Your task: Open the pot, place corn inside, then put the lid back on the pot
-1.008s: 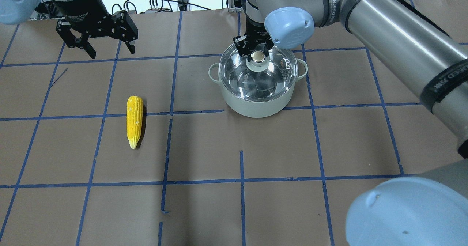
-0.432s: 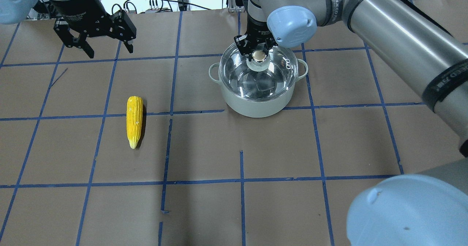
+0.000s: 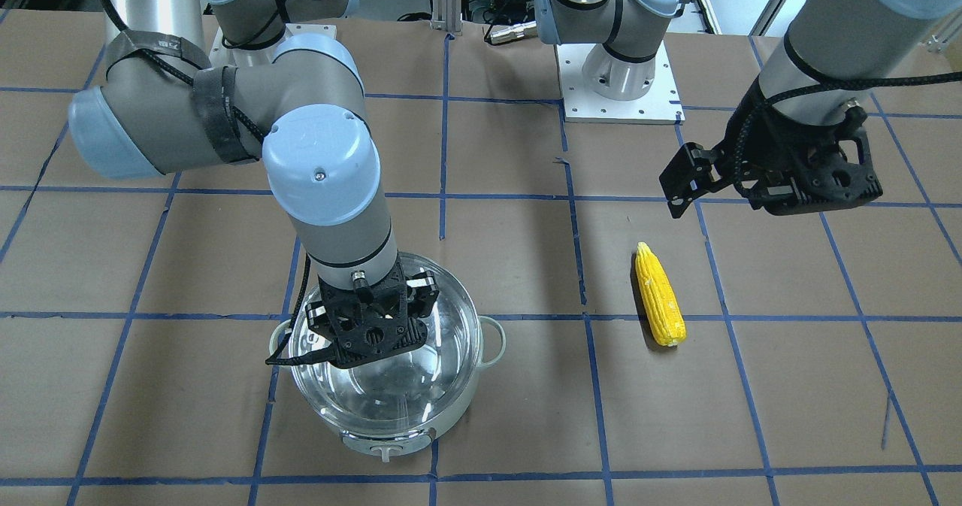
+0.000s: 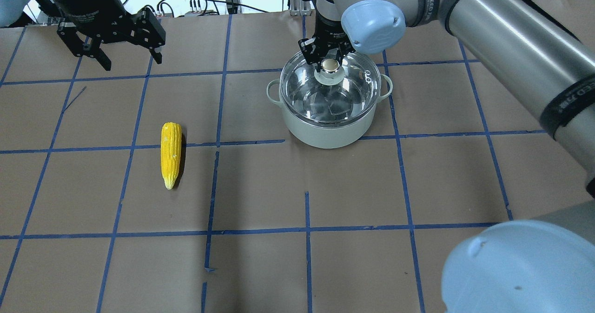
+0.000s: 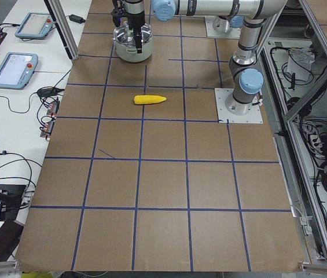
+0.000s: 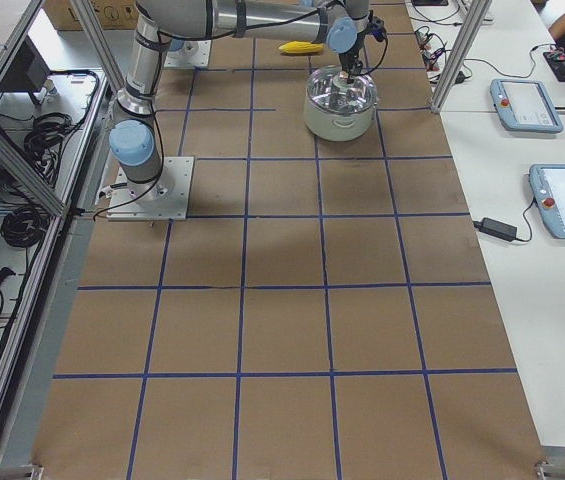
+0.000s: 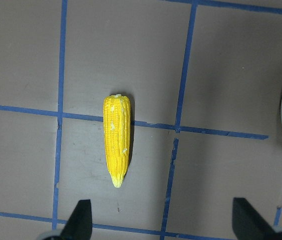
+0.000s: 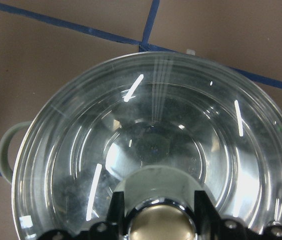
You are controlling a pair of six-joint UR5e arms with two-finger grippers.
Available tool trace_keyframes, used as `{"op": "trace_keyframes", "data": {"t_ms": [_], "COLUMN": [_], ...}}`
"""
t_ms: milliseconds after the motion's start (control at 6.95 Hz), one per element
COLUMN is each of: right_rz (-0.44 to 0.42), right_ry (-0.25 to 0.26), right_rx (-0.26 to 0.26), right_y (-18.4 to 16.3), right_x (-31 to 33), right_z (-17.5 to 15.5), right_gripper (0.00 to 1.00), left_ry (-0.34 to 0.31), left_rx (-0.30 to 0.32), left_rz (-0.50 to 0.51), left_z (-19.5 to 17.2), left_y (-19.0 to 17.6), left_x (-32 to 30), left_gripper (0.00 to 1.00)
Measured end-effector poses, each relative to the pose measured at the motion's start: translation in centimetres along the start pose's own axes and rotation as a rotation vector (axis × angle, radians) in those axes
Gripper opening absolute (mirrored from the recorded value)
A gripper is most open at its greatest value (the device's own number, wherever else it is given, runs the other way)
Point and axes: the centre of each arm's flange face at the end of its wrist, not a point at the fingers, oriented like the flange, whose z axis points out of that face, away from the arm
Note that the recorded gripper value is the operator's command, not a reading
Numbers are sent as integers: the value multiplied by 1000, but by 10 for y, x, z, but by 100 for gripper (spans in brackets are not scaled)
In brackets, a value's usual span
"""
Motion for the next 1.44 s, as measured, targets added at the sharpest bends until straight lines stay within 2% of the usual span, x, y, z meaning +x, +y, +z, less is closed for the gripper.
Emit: {"op": "trace_keyframes", "data": {"t_ms": [288, 432, 576, 864, 1152, 1439], "right_rz": [6, 9, 13, 26, 71, 125], "right_ry": [5, 8, 9, 17, 24, 26], "right_rx": [-14, -30, -43, -47, -48, -65], "right_y": [-6, -9, -12, -6, 13, 27], "right_x": [7, 20, 43, 109, 179, 218], "right_z": [-36, -56, -74, -107, -135, -145], "right_gripper": [20, 20, 20, 20, 19, 15], "left_ry": [16, 28, 43, 43, 43, 42], "left_rx": [-38, -79, -109, -103, -104, -96], "left_rz": [-11, -1, 2, 11, 17, 21], "left_z": [16, 40, 78, 171, 247, 312], "left_y": [-10, -13, -16, -28, -29, -33], "left_x": [-41, -57, -64, -64, -61, -53], "left_gripper": [100, 100, 100, 100, 100, 99]}}
